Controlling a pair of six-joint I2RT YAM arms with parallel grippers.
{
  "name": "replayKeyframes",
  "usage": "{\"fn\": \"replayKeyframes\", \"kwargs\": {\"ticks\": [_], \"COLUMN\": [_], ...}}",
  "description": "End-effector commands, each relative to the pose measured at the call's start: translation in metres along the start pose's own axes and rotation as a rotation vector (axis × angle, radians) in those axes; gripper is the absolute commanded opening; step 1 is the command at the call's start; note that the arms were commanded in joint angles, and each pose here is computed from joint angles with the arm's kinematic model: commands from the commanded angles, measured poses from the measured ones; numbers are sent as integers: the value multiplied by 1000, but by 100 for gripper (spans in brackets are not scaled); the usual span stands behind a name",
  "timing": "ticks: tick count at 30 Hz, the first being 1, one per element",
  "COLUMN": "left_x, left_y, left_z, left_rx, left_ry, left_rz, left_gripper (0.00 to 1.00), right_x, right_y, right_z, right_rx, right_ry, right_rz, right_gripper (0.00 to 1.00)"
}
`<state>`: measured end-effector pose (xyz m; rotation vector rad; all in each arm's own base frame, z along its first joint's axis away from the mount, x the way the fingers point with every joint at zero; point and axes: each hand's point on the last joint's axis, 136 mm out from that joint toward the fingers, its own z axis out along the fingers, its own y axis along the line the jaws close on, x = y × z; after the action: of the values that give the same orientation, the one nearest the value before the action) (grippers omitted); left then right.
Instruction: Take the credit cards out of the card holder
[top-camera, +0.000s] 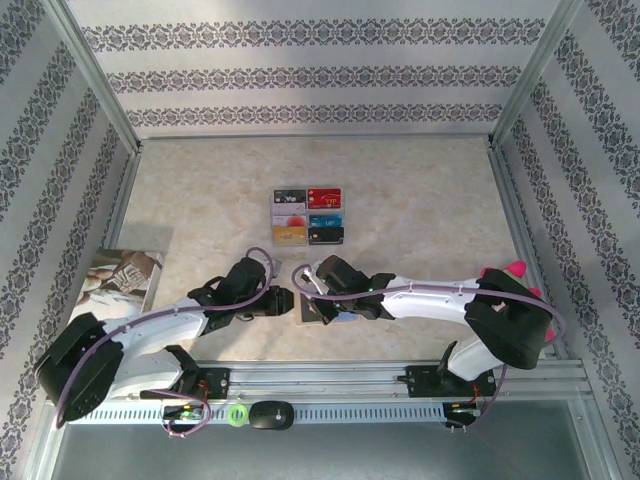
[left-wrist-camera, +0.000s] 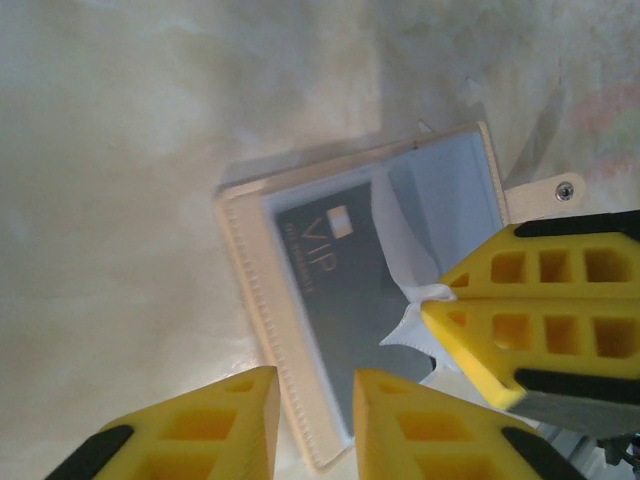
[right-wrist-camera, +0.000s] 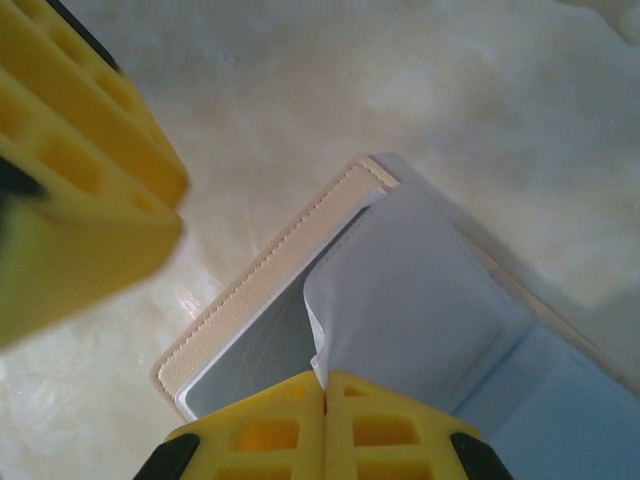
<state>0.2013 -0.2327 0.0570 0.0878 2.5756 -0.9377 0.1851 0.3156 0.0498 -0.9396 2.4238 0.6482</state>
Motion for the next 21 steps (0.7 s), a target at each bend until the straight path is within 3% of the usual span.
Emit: {"fn": "replayKeyframes", "kwargs": {"ticks": [1,10,21], "left_x": [-19,-3,22], "left_y": [-27,-22,4], "left_z": [9,38,45], "left_rx": [47,-19,-132], "left_ry": [-60,15,136], "left_rz": [37,17,-23], "left_gripper": [22,0,0], "right_x": [-16,-11,5], "right_y": [10,4,-11], "right_z": [-4,-7,-7], "right_rx": [-61,-41,33], "right_ry": [-80,-95,-72], "right_rz": [43,69,148], "right_gripper": [0,0,0]}}
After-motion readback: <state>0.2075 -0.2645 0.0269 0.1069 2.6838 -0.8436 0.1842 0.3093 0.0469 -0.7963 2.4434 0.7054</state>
